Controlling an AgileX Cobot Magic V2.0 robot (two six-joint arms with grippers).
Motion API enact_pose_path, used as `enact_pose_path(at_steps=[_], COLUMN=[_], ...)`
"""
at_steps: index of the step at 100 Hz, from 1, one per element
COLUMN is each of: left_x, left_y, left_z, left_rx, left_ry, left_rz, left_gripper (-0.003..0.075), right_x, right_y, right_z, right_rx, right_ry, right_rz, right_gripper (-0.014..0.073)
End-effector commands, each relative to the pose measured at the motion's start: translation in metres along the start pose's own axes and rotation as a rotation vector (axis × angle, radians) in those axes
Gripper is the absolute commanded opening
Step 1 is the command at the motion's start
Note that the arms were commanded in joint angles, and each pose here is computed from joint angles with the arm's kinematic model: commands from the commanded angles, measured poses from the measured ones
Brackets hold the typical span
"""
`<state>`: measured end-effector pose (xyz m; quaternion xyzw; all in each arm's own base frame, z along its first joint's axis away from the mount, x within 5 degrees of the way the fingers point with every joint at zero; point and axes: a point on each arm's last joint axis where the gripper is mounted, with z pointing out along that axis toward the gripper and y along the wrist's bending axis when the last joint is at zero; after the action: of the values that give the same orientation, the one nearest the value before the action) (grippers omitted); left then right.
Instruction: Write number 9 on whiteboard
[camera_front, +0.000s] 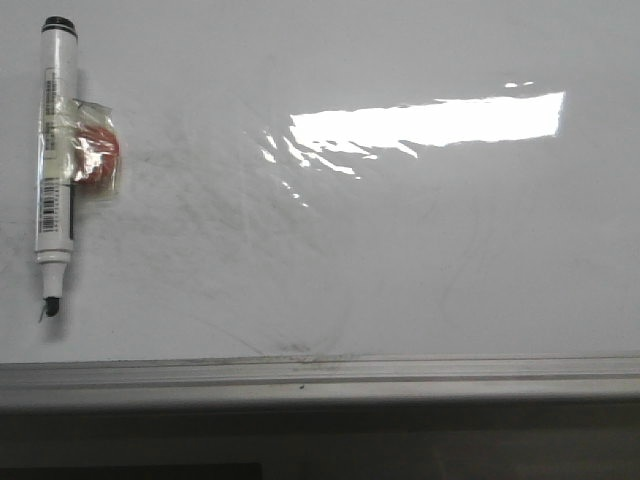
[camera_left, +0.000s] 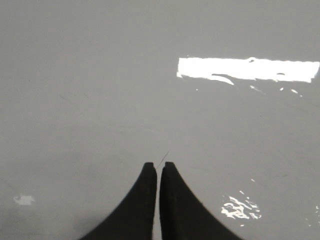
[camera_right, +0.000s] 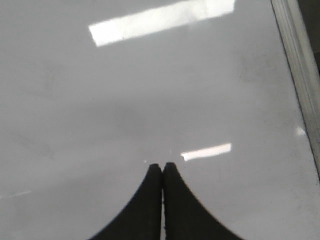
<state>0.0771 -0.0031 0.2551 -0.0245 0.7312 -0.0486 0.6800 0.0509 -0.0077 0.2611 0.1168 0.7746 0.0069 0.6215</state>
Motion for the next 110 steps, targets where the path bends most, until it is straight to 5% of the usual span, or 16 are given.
enact_pose_path(at_steps=[1, 30, 51, 87, 110], left_x=[-0.017, -0.025, -0.025, -0.018, -0.004], left_y=[0.000, 0.001, -0.006, -0.049, -0.076], left_z=[0.005, 0.015, 0.015, 0.008, 0.015], left_rx=[-0.007, -0.021, 0.045, 0.511, 0.669], left_ry=[-0.067, -0.143, -0.148, -0.047, 0.090], left_rz=[0.008, -0.050, 0.031, -0.102, -0.117], left_gripper=[-0.0006, 0.0340, 0.0349, 0.0349, 0.0349], right_x=[-0.021, -0.018, -0.015, -0.014, -0.014], right_y=[0.005, 0.008, 0.011, 0.012, 0.012], right_z=[0.000, 0.003, 0.003, 0.004, 0.004], right_rx=[-0.026, -0.076, -0.125, -0.138, -0.138], right_ry=[-0.033, -0.018, 0.002, 0.004, 0.006], right_rz=[0.002, -0.003, 0.023, 0.020, 0.020], right_gripper=[-0.0062, -0.0062, -0.0063, -0.0063, -0.0063])
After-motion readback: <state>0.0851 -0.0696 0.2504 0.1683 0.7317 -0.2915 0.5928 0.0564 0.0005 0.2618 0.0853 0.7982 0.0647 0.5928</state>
